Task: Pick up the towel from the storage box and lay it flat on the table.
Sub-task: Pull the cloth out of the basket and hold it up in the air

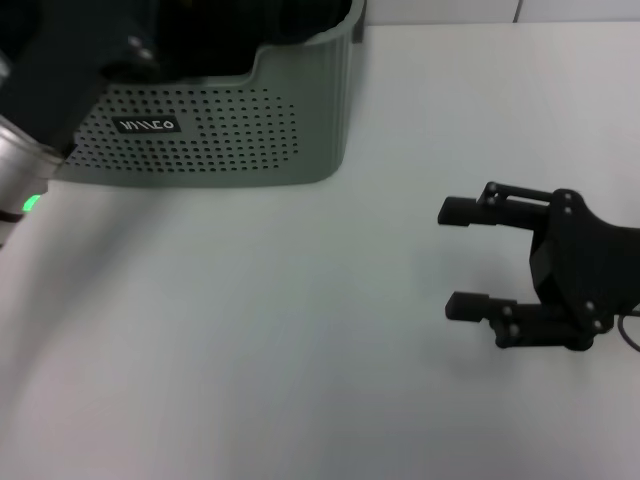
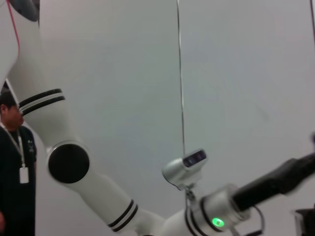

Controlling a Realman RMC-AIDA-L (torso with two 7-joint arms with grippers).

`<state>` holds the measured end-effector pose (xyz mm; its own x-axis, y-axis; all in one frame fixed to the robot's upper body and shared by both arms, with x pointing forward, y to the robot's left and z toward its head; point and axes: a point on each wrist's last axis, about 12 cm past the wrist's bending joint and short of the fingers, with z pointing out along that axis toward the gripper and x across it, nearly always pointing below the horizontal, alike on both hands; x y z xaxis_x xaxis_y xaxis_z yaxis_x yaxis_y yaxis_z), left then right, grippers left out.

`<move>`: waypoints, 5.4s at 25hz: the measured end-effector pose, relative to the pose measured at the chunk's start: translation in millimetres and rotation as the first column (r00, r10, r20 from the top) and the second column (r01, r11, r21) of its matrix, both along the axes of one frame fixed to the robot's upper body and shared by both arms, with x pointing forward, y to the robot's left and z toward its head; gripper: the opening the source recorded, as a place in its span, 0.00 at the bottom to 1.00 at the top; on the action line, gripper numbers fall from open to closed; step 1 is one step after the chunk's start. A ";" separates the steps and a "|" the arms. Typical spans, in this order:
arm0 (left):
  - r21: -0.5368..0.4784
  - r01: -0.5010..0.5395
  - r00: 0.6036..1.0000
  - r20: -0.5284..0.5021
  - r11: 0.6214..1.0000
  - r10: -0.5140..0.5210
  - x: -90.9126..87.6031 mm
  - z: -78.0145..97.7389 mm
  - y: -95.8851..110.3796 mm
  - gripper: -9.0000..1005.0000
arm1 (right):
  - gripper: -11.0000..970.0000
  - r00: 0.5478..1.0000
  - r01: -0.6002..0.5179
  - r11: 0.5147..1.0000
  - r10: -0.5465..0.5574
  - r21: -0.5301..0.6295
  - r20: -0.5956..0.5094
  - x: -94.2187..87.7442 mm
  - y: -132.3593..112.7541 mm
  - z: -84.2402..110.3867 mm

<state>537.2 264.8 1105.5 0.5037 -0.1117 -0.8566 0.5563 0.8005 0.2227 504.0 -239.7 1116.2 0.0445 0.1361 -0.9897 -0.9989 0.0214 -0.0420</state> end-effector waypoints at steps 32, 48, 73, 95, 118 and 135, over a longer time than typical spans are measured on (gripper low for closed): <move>-0.173 0.606 0.787 0.270 0.776 -0.555 -67.4 49.6 -16.3 0.02 | 0.76 0.998 -0.051 0.978 0.045 0.201 0.038 8.7 27.9 20.6; -0.139 0.427 0.896 0.197 0.894 -0.397 -45.7 22.7 -31.4 0.02 | 0.75 0.999 -0.004 0.974 0.016 0.225 -0.051 22.6 58.5 22.1; -0.060 0.305 0.947 0.122 0.950 -0.297 -25.5 9.6 -42.1 0.02 | 0.75 0.943 0.274 0.948 -0.232 0.163 -0.238 47.2 75.4 7.1; -0.068 0.157 0.974 0.178 0.985 -0.143 -20.2 10.2 -42.6 0.02 | 0.75 0.951 0.232 0.969 -0.209 0.080 -0.226 32.8 108.7 1.2; -0.069 0.105 0.977 0.195 0.992 -0.090 -23.0 8.6 -41.1 0.02 | 0.62 0.863 0.414 0.903 -0.429 -0.112 -0.266 32.8 101.8 -30.4; -0.069 0.100 0.978 0.189 0.993 -0.086 -25.0 6.8 -39.6 0.03 | 0.43 0.843 0.435 0.890 -0.455 -0.136 -0.286 31.0 95.1 -40.2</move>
<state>512.2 225.2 1112.3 0.6375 -0.2280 -0.7359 0.5839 0.7662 0.2683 534.9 -144.6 1076.1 -0.2170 0.1106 -0.9699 -0.8461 0.4743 0.2433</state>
